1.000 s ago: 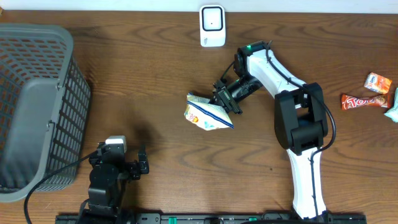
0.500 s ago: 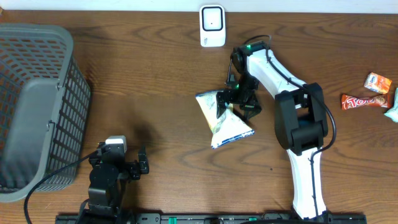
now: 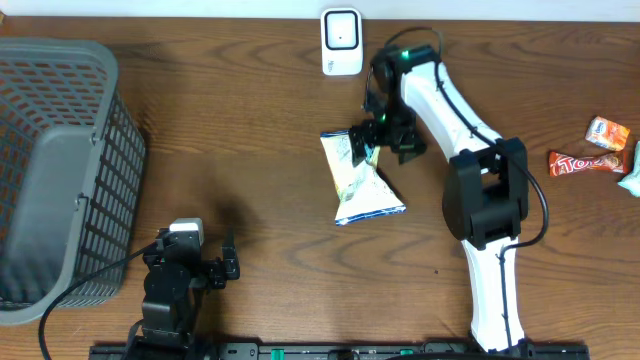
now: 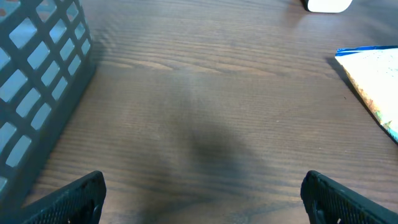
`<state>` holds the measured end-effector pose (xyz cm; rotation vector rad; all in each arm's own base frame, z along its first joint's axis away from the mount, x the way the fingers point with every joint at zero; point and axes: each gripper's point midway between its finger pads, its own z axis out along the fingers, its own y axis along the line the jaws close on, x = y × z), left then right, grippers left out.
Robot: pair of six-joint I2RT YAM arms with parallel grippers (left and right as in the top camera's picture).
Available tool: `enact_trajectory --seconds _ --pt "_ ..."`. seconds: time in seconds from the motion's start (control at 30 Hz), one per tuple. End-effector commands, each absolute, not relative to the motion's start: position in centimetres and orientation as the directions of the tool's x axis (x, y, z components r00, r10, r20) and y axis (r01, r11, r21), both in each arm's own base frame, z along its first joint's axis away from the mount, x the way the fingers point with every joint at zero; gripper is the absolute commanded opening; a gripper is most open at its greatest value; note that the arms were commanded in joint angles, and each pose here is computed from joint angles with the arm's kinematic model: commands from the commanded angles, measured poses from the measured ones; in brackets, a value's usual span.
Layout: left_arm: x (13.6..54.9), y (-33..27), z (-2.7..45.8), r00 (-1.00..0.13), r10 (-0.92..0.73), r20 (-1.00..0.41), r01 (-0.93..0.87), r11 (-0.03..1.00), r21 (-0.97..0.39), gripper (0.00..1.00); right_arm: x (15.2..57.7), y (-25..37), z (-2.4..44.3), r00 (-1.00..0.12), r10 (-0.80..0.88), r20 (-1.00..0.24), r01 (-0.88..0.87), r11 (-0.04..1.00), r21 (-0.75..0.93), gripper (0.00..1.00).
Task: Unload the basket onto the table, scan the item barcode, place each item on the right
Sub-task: 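Lift the snack bag and turn it over near the scanner, then raise the snack bag toward the scanner window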
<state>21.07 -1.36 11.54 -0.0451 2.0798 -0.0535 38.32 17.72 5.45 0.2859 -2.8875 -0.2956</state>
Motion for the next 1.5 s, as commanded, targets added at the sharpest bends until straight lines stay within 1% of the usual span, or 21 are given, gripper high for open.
enact_trajectory --seconds 0.0,0.13,0.2,0.3,0.33,0.37,0.4,0.43,0.47,0.57,0.7,0.8,0.9,0.97,1.07,1.13,1.2,1.27,1.3,1.37,1.47 --pt "21.1 -1.5 12.3 -0.47 -0.042 -0.882 0.005 0.999 -0.05 0.99 40.1 17.6 8.0 -0.951 -0.288 0.113 -0.262 0.944 0.202 0.99" --pt "21.1 -1.5 12.3 -0.47 -0.042 -0.882 0.005 0.999 -0.05 0.99 40.9 18.1 11.2 -0.95 -0.31 0.044 -0.3 0.941 0.156 0.99" --pt "21.1 -1.5 12.3 -0.47 -0.042 -0.882 0.005 0.999 -0.05 0.99 40.9 18.6 11.7 -0.951 -0.306 0.032 -0.298 0.942 0.157 0.99" --pt "21.1 -1.5 12.3 -0.47 -0.042 -0.882 0.005 0.999 -0.05 0.99 40.1 19.8 11.6 -0.953 -0.299 0.05 -0.285 0.939 0.193 0.99" --pt "21.1 -1.5 12.3 -0.47 -0.042 -0.882 0.005 0.999 -0.05 0.99 39.6 20.0 11.3 -0.95 -0.304 0.069 -0.286 0.938 0.197 0.94" --pt "21.1 -1.5 12.3 -0.47 -0.042 -0.882 0.005 0.999 -0.05 0.99 39.1 20.1 11.2 -0.947 -0.31 0.087 -0.289 0.937 0.196 0.72" --pt "21.1 -1.5 12.3 -0.47 -0.042 -0.882 0.005 0.999 -0.05 0.99 38.6 20.2 11.1 -0.943 -0.315 0.107 -0.291 0.937 0.194 0.38" --pt "21.1 -1.5 12.3 -0.47 -0.042 -0.882 0.005 0.999 -0.05 0.99 37.9 20.3 10.9 -0.937 -0.322 0.132 -0.295 0.936 0.191 0.15" --pt "21.1 -1.5 12.3 -0.47 -0.042 -0.882 0.005 0.999 -0.05 0.99 37.3 20.5 10.7 -0.932 -0.33 0.15 -0.3 0.935 0.19 0.02" --pt "21.1 -1.5 12.3 -0.47 -0.042 -0.882 0.005 0.999 -0.05 0.99 36.2 21.5 9.8 -0.915 -0.362 0.177 -0.332 0.926 0.178 0.01" --pt "21.1 -1.5 12.3 -0.47 -0.042 -0.882 0.005 0.999 -0.05 0.99 35.4 21.7 6.6 -0.893 -0.402 0.202 -0.392 0.916 0.087 0.02" --pt "21.1 -1.5 12.3 -0.47 -0.042 -0.882 0.005 0.999 -0.05 0.99 34.2 20.1 3.5 -0.909 -0.329 0.254 -0.353 0.934 -0.054 0.01" --pt "21.1 -1.5 12.3 -0.47 -0.042 -0.882 0.005 0.999 -0.05 0.99 33.1 17.6 0.7 -0.936 -0.222 0.273 -0.288 0.929 -0.231 0.01" --pt "21.1 -1.5 12.3 -0.47 -0.042 -0.882 0.005 0.999 -0.05 0.99 31.9 16.6 -1.4 -0.943 -0.17 0.284 -0.251 0.927 -0.279 0.01" --pt "21.1 -1.5 12.3 -0.47 -0.042 -0.882 0.005 0.999 -0.05 0.99 30.1 16.0 -4.3 -0.932 -0.179 0.315 -0.267 0.927 -0.263 0.01" --pt "21.1 -1.5 12.3 -0.47 -0.042 -0.882 0.005 0.999 -0.05 0.99 29.6 15.7 -5.3 -0.919 -0.22 0.328 -0.309 0.918 -0.249 0.01" --pt "21.1 -1.5 12.3 -0.47 -0.042 -0.882 0.005 0.999 -0.05 0.99 29.4 15.8 -5.5 -0.906 -0.256 0.338 -0.343 0.91 -0.231 0.01" --pt "21.1 -1.5 12.3 -0.47 -0.042 -0.882 0.005 0.999 -0.05 0.99 29.7 16.9 -5.1 -0.901 -0.28 0.33 -0.35 0.92 -0.175 0.01" --pt "21.1 -1.5 12.3 -0.47 -0.042 -0.882 0.005 0.999 -0.05 0.99 29.8 17.8 -4.8 -0.899 -0.297 0.322 -0.353 0.927 -0.129 0.01" --pt "21.1 -1.5 12.3 -0.47 -0.042 -0.882 0.005 0.999 -0.05 0.99 30.1 20.3 -3.9 -0.88 -0.373 0.293 -0.386 0.922 0.013 0.01" --pt "21.1 -1.5 12.3 -0.47 -0.042 -0.882 0.005 0.999 -0.05 0.99 30.2 24.8 -1.7 -0.847 -0.493 0.2 -0.438 0.86 0.263 0.01"
